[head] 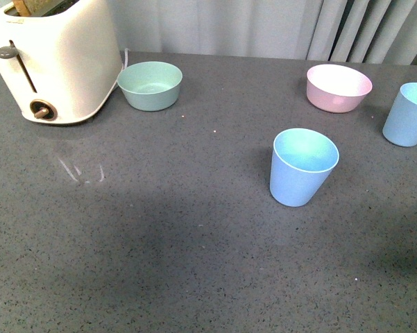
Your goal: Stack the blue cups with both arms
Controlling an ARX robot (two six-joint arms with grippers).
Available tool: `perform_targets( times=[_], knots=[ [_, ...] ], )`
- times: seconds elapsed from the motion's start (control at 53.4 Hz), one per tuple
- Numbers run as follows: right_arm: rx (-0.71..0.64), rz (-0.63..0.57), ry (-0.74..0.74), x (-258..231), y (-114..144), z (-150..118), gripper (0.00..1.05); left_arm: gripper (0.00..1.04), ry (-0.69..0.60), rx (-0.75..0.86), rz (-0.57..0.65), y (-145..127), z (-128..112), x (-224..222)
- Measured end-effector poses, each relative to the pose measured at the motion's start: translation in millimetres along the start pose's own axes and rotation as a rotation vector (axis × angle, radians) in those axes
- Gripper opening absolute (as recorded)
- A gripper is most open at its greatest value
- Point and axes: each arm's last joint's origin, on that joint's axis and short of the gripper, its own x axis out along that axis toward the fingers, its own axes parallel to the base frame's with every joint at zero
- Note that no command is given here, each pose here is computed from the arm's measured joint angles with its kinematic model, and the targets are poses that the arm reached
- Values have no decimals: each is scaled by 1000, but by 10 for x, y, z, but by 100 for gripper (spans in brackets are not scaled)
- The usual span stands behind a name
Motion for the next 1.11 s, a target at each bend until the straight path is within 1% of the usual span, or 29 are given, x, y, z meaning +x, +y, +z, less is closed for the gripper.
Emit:
perform_targets(
  times=[0.131,0.169,0.281,0.319,0.337,0.356,0.375,0.412,0.468,0.487,0.581,0.693,0.731,0.768,0.862,0.974,1.105],
  knots=[
    [0,0,0,0,0,0,96,2,0,0,0,0,-1,-3],
    [0,0,0,0,0,0,96,5,0,0,0,0,-1,-3],
    [3,5,3,1,1,0,96,23,0,0,0,0,-1,-3],
    [52,78,113,7,0,-14,96,30,0,0,0,0,-1,-3],
    [68,93,156,10,-5,-19,96,32,0,0,0,0,-1,-3],
    [107,112,237,22,-20,-21,96,35,0,0,0,0,-1,-3],
    [125,122,275,30,-28,-20,96,37,1,0,0,0,-3,-3],
    [196,145,401,111,-83,-3,96,46,0,0,0,0,-1,-3],
    [240,144,440,292,-176,89,96,58,0,0,0,0,-1,-3],
    [235,140,436,394,-209,151,96,64,0,0,0,0,-1,-3],
    [169,120,420,748,-310,308,96,79,0,0,0,0,-1,-3],
    [106,116,454,1175,-407,356,96,97,0,0,0,0,-1,-3],
    [94,128,480,1301,-419,347,96,98,0,2,0,0,-1,-3],
    [84,144,503,1426,-421,332,96,96,0,2,0,0,-1,-3],
    [20,166,550,1739,-402,291,96,96,0,2,0,0,-1,-3],
    [-115,144,603,2224,-357,208,96,96,0,2,0,0,-1,-3],
    [-176,156,640,2472,-297,122,96,96,0,2,0,0,-1,-3]
  ],
)
